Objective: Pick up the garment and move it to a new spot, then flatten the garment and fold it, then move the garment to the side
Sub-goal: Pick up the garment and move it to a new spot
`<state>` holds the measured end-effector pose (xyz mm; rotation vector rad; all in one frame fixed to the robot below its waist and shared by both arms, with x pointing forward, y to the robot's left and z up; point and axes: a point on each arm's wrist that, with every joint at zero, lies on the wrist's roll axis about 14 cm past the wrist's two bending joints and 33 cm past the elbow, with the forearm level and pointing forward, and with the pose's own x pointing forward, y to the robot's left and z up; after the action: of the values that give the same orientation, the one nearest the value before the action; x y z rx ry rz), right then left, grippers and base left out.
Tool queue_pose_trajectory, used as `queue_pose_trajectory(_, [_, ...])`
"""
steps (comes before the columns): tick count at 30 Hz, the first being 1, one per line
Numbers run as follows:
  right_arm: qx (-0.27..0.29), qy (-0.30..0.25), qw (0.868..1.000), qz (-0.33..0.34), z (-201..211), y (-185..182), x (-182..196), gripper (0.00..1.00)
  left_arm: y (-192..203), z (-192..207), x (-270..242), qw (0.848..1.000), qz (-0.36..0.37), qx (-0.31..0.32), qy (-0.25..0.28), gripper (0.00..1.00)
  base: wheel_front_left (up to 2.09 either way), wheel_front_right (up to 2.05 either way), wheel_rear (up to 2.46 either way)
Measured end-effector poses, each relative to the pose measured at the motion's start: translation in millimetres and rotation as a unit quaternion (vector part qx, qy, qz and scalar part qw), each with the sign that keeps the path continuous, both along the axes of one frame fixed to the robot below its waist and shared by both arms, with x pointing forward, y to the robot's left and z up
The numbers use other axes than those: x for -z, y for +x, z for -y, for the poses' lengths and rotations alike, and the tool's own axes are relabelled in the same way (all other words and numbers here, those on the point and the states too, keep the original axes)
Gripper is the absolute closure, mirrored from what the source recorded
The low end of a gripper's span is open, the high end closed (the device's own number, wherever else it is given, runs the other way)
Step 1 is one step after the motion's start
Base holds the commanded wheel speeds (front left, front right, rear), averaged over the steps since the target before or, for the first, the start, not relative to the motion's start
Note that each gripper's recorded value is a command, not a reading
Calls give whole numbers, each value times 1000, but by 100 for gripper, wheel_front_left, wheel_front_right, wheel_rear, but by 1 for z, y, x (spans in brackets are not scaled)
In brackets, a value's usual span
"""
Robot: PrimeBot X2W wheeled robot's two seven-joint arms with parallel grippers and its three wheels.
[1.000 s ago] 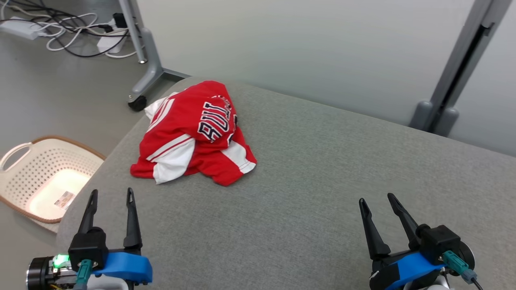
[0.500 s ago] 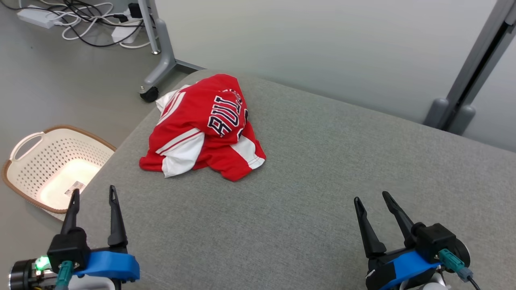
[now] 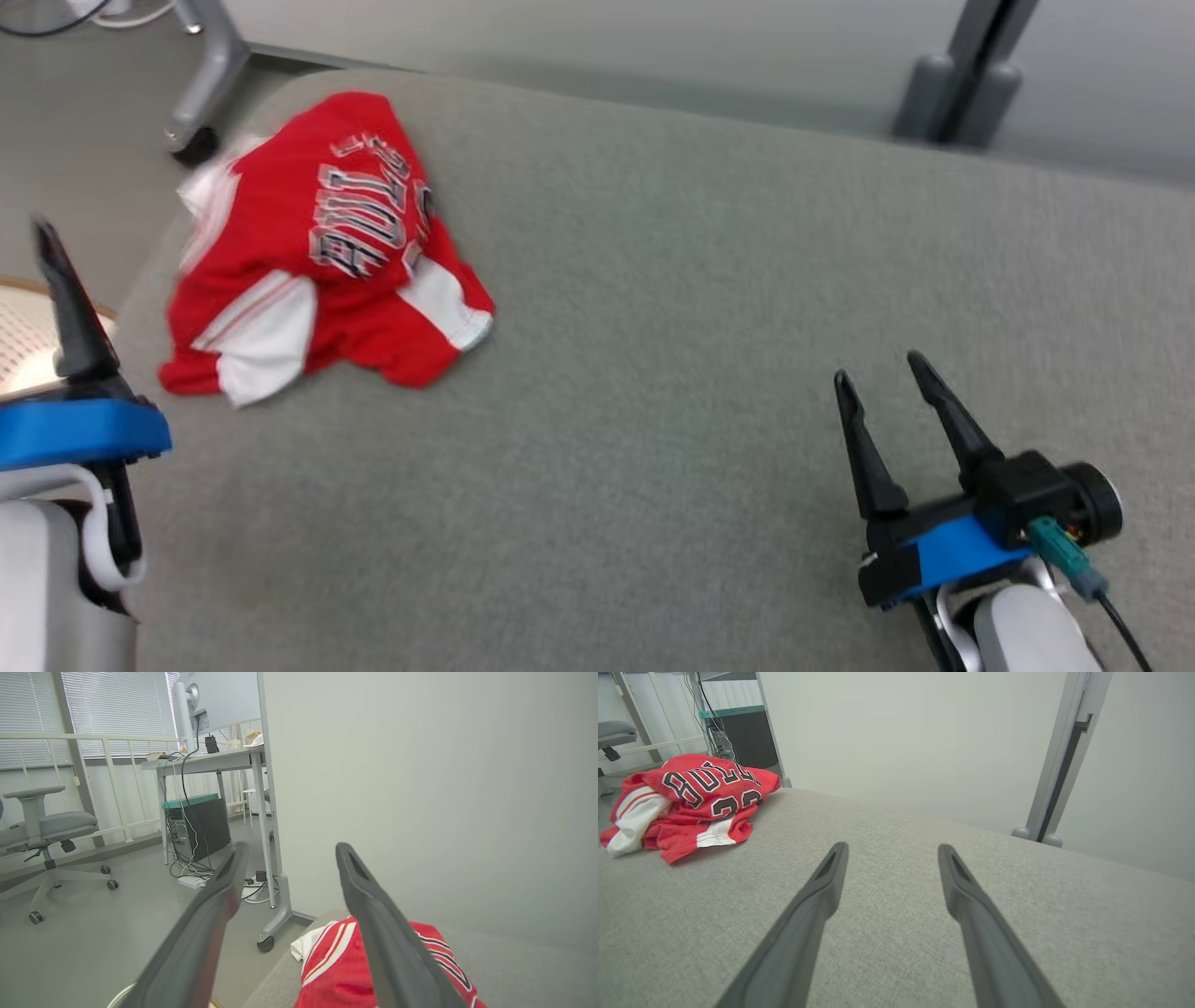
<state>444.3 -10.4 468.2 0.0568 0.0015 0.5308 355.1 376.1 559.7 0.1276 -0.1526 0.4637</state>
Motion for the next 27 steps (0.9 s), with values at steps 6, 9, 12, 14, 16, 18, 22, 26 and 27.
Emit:
queue_pose_trajectory(6, [44,-24,999,1,33,23,15,0,72,-2,-3,999,12,34,-12,0,0,0,0])
queue_pose_trajectory(9, [69,-41,997,2,54,31,22,0,102,-15,10,999,-1,35,-30,0,0,0,0])
queue_pose_trajectory(12, [84,-52,995,5,67,36,25,0,123,-19,32,998,-36,41,-45,0,0,0,0])
queue_pose_trajectory(14, [91,-56,994,7,73,40,25,0,134,-21,49,995,-60,44,-61,0,0,0,0])
queue_pose_trajectory(16, [94,-59,994,11,77,43,24,0,141,-21,70,992,-97,46,-73,0,0,0,0])
queue_pose_trajectory(18, [97,-61,993,12,79,46,25,0,145,-20,92,986,-130,48,-91,0,0,0,0])
queue_pose_trajectory(22, [98,-64,993,8,81,49,31,0,140,-21,137,971,-200,37,-126,0,0,0,0])
queue_pose_trajectory(26, [97,-64,993,7,81,51,33,0,131,-21,168,956,-246,24,-160,0,0,0,0])
queue_pose_trajectory(27, [97,-65,993,7,81,51,33,0,127,-20,176,949,-261,21,-173,0,0,0,0])
